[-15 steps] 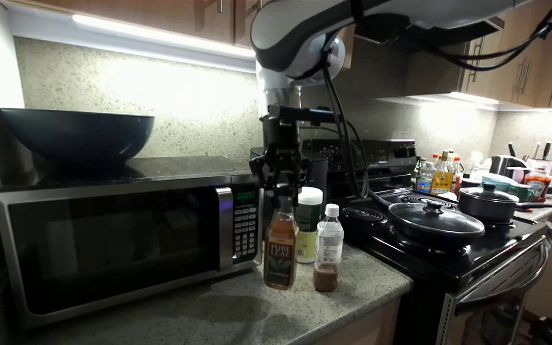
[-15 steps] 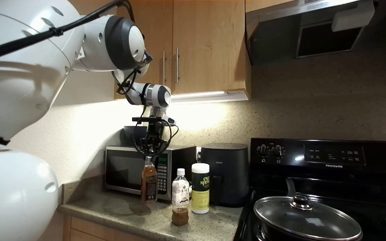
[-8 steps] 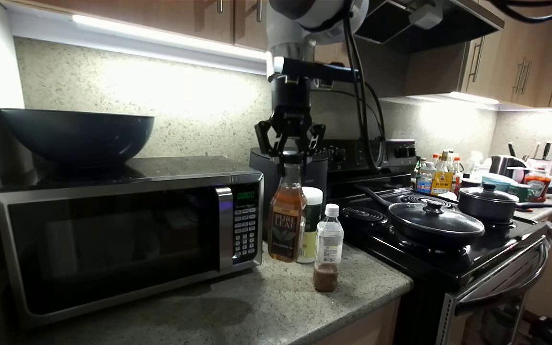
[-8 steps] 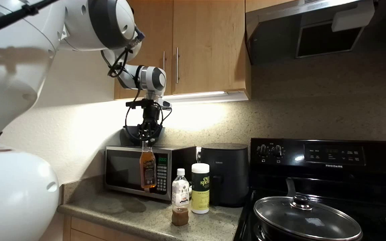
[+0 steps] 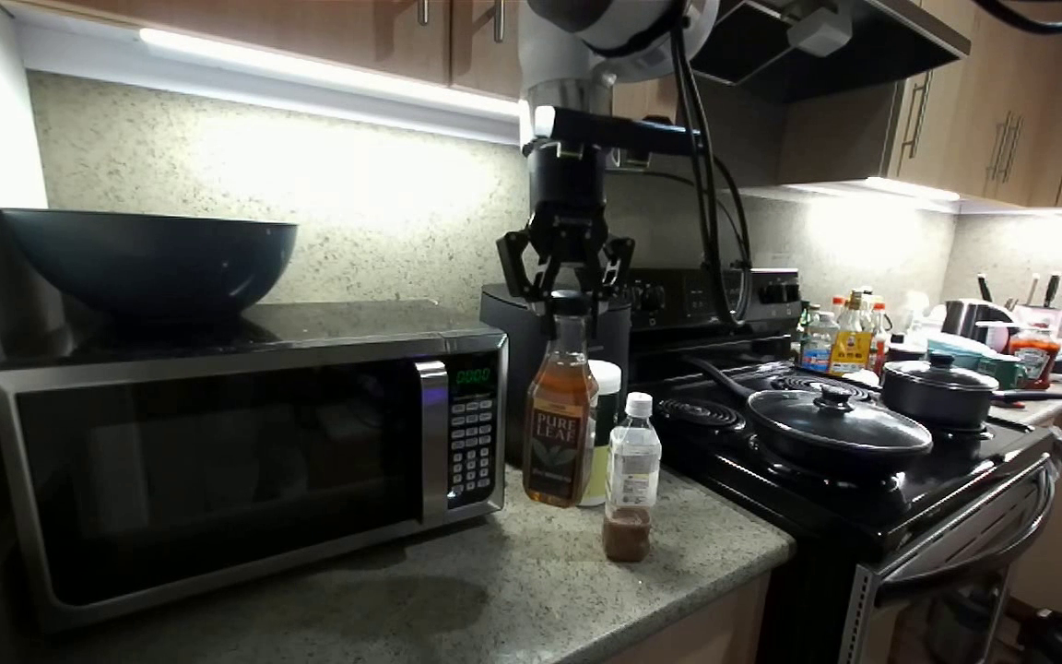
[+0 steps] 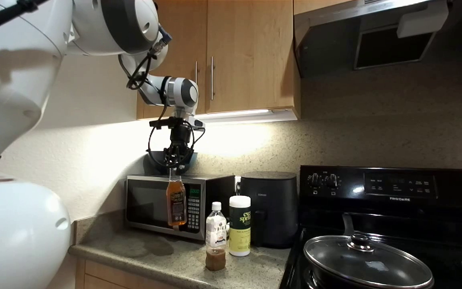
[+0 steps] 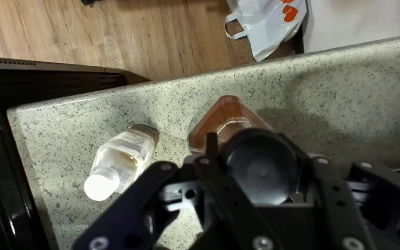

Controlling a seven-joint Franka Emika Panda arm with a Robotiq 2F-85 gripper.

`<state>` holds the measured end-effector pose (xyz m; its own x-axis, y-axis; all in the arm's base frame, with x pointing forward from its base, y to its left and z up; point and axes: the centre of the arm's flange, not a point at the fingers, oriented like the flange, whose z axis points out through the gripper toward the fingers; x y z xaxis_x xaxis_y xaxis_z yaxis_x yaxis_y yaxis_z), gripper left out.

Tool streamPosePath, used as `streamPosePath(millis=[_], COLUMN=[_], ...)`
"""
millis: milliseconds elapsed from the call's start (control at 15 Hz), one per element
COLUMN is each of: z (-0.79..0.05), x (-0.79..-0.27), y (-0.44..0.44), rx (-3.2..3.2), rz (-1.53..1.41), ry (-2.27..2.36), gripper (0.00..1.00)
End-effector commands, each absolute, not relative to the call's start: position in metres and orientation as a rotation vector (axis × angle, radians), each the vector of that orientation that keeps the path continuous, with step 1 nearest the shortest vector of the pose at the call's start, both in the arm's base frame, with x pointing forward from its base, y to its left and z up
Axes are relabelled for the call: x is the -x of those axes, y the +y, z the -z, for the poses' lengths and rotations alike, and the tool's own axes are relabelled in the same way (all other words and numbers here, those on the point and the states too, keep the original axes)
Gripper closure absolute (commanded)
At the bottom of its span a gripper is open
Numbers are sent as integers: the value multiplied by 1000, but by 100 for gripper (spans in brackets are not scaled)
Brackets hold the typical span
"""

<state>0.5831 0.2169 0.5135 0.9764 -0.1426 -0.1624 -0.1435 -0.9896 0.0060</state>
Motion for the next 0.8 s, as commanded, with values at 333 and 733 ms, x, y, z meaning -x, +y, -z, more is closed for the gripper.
streamPosePath(millis=[333, 733], z=[-555, -592], x=[-572, -556], y=[152, 119], rx=[3062, 3057], rz=[-86, 29], ry=[498, 720], gripper=[82, 82])
